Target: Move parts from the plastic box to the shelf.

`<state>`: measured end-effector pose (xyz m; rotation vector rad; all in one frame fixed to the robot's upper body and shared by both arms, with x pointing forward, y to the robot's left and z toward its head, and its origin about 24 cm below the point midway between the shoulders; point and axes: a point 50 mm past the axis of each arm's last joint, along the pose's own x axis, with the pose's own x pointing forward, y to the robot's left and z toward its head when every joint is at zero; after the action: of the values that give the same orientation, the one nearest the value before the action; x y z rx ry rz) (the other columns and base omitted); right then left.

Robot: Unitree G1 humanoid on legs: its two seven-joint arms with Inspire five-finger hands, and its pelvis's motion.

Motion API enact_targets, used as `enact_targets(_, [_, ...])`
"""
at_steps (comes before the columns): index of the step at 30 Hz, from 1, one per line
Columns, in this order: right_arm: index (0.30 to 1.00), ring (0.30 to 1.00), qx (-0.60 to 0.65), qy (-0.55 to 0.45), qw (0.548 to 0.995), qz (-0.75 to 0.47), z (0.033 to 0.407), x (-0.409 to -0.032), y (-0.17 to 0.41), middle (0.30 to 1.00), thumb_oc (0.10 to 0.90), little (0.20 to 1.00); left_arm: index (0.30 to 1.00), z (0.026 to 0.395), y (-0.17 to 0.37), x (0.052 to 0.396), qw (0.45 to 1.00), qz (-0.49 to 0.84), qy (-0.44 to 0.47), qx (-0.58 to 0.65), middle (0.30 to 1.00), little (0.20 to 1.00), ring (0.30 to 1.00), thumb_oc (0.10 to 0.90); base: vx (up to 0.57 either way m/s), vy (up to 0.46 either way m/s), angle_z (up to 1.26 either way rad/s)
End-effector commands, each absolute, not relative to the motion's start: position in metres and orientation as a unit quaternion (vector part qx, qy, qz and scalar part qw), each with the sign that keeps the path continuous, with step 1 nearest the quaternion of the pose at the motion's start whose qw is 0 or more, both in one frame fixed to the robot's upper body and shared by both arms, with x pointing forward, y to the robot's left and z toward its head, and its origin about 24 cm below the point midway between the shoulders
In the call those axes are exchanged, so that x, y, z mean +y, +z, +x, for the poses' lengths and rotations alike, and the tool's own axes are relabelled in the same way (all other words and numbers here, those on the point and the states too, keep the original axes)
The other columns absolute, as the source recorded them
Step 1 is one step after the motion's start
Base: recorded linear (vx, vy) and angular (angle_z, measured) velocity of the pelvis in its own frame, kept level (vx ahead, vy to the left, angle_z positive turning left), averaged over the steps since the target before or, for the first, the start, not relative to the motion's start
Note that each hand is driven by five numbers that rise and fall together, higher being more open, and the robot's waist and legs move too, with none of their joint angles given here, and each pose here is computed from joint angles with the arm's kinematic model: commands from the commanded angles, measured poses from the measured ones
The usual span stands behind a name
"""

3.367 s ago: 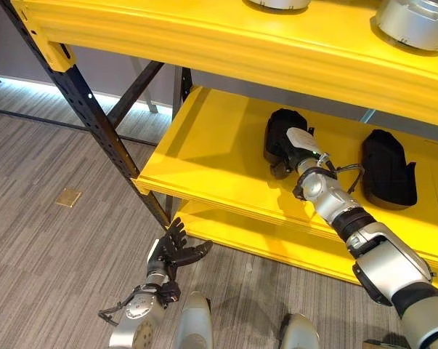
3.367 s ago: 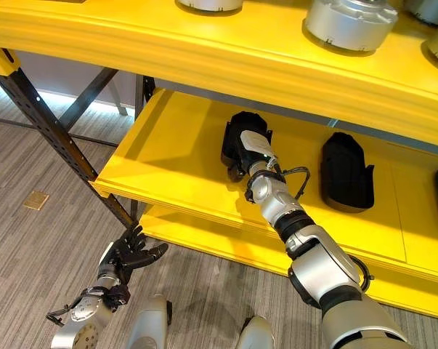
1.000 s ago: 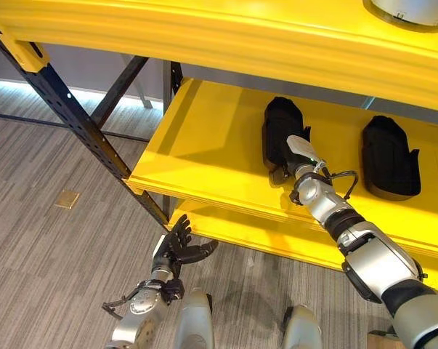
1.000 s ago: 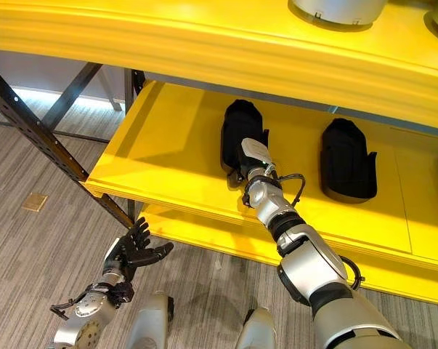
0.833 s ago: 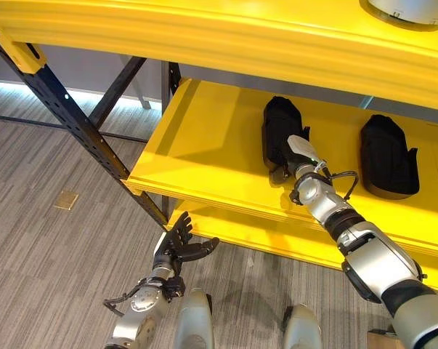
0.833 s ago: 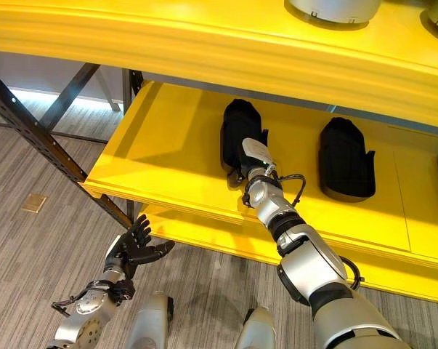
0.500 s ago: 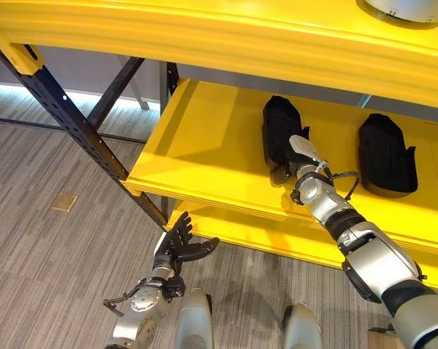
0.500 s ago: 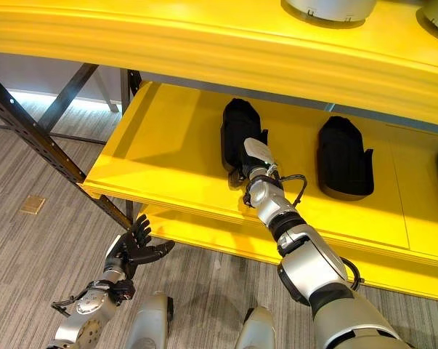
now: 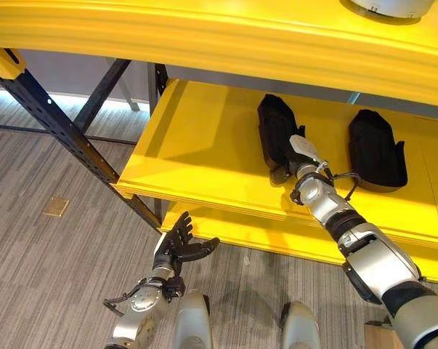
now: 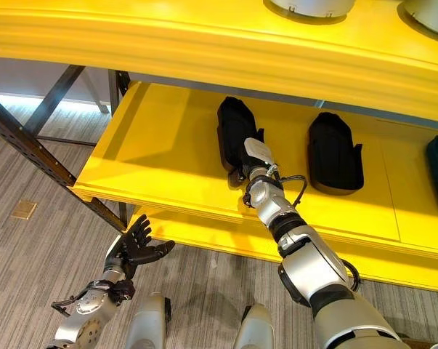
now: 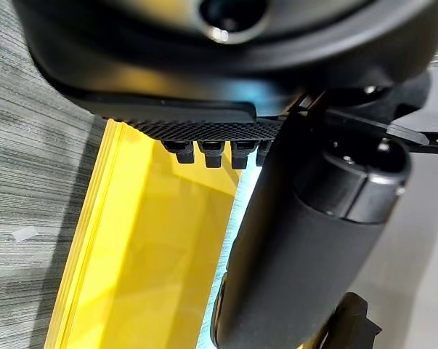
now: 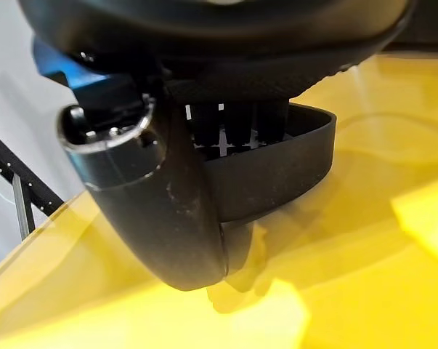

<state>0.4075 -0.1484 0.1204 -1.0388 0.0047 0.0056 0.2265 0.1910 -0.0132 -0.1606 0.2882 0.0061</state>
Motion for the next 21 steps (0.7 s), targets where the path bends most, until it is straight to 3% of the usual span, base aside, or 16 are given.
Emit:
enact_targets(1, [0.300, 0.300, 0.015, -0.094, 0.861, -0.499, 0.407, -0.201, 0.137, 0.300, 0.400, 0.300, 1.000, 0.244, 0.028, 0.193, 0.997, -0.054, -0.027, 0.039, 1.000, 1.000, 1.000, 0.900, 0.00, 0.000, 0.00])
enact_targets(13, [0.300, 0.300, 0.017, -0.088, 0.863, -0.496, 0.406, -0.199, 0.134, 0.300, 0.400, 0.300, 1.000, 0.245, 0.028, 0.191, 0.997, -0.051, -0.031, 0.039, 1.000, 1.000, 1.000, 0.900, 0.00, 0.000, 0.00])
enact_targets(21, [0.300, 0.300, -0.027, -0.060, 0.867, -0.493, 0.410, -0.171, 0.144, 0.300, 0.400, 0.300, 1.000, 0.245, 0.028, 0.193, 0.998, -0.054, -0.020, 0.038, 1.000, 1.000, 1.000, 0.900, 0.00, 0.000, 0.00])
